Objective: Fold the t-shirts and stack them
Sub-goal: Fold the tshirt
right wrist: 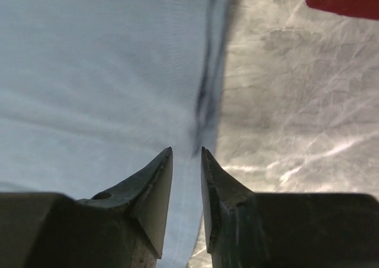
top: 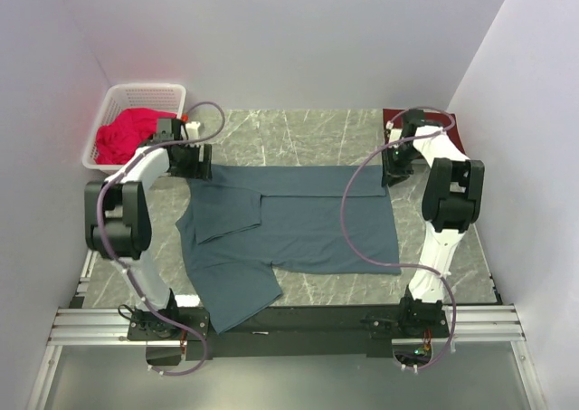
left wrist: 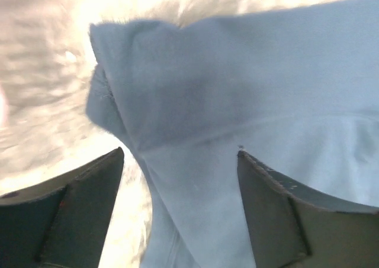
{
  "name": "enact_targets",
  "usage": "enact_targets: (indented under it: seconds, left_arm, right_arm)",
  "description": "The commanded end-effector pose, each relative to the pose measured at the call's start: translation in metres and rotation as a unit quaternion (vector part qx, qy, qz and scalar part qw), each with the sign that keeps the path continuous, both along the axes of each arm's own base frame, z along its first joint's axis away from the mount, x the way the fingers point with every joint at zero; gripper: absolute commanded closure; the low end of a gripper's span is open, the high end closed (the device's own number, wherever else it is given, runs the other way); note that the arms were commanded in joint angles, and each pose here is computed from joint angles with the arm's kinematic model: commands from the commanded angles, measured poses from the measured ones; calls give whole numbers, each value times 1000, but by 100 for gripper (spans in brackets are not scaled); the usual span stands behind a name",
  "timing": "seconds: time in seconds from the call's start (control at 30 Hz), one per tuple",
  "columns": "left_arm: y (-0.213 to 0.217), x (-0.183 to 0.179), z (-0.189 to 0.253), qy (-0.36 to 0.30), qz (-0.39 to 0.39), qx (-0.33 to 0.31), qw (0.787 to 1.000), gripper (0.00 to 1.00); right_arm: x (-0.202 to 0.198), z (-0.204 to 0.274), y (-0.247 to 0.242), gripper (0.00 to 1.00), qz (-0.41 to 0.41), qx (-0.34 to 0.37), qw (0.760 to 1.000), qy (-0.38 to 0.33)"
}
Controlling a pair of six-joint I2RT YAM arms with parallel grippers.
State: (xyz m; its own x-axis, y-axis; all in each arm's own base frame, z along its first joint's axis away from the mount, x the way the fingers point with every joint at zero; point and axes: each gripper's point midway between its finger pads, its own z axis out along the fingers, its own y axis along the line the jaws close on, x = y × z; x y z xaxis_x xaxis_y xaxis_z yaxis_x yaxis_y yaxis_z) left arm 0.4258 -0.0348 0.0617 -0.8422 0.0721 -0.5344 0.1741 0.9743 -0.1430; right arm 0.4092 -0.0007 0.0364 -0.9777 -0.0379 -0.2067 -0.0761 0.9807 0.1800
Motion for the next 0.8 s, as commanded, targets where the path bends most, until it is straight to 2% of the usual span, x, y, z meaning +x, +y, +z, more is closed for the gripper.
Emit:
enact_targets:
  seconds: [0.0, 0.03, 0.1, 0.27, 0.33, 0.6, 0.77]
  left_arm:
    - [-11, 4, 58, -79, -20, 21, 996, 23]
    - [-15, 1, 56, -74, -21, 21, 997, 31]
    - [-17, -3, 47, -57, -22, 20, 998, 37]
    - [-25, -14, 15, -8, -22, 6, 1000, 41]
    - [-25, -16, 3, 8, -20, 6, 1000, 48]
    - [-23, -5, -27, 35, -13, 17, 999, 56]
    - [-17, 20, -49, 43, -2, 33, 998, 62]
  right_arm:
    - [18, 63, 18, 67, 27, 24, 995, -91]
    - [17, 64, 24, 70, 34, 26, 995, -91]
    - [15, 59, 33, 71, 49, 25, 995, -83]
    - [8, 24, 59, 82, 80, 8, 996, -35]
    - [8, 9, 59, 83, 83, -6, 996, -20]
    - [37, -19, 44, 83, 85, -69, 994, -20]
    - [67, -23, 30, 83, 76, -109, 990, -38]
